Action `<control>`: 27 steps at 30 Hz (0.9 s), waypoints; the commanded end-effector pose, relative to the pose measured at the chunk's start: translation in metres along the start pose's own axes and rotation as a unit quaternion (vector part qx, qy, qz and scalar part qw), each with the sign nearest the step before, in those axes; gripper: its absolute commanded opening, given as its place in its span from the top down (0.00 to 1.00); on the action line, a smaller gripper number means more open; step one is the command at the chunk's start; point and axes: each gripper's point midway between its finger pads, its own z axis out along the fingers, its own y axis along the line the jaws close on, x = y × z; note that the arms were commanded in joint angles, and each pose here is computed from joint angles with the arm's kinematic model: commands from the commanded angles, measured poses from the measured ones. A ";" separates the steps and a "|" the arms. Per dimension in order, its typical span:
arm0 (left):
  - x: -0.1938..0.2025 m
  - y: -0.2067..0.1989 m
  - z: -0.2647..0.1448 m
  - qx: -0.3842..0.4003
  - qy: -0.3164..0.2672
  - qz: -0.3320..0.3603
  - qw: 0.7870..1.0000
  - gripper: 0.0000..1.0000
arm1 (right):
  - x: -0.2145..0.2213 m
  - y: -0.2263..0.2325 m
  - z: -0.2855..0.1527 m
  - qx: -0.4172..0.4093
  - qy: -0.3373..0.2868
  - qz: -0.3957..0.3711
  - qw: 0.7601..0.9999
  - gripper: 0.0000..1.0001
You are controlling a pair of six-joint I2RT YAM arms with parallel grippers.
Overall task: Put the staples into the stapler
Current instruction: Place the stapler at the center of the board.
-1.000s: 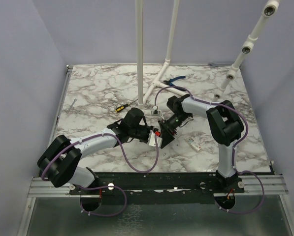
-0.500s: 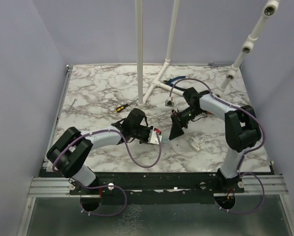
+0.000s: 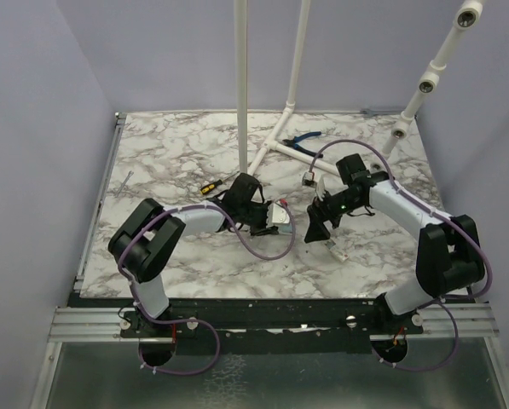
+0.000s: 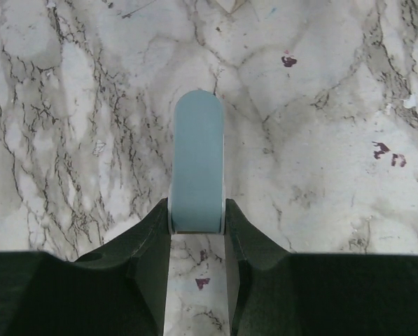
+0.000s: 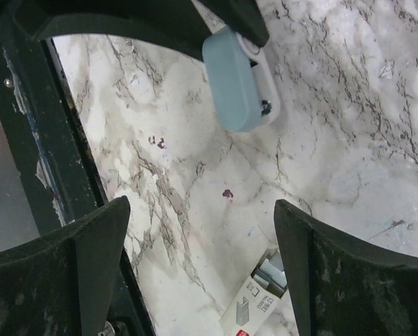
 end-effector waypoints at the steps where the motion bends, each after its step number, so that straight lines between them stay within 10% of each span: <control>1: 0.004 0.006 0.005 0.005 0.008 -0.034 0.999 0.93 | 0.001 -0.006 -0.007 0.037 -0.014 -0.011 0.999 0.13; 12: 0.035 0.007 0.012 0.012 0.073 -0.091 0.993 0.82 | 0.002 -0.003 -0.012 0.058 -0.031 -0.019 0.998 0.13; 27: 0.029 0.016 -0.001 -0.026 0.086 -0.103 0.991 0.39 | 0.002 -0.007 -0.020 0.089 -0.039 -0.026 0.995 0.13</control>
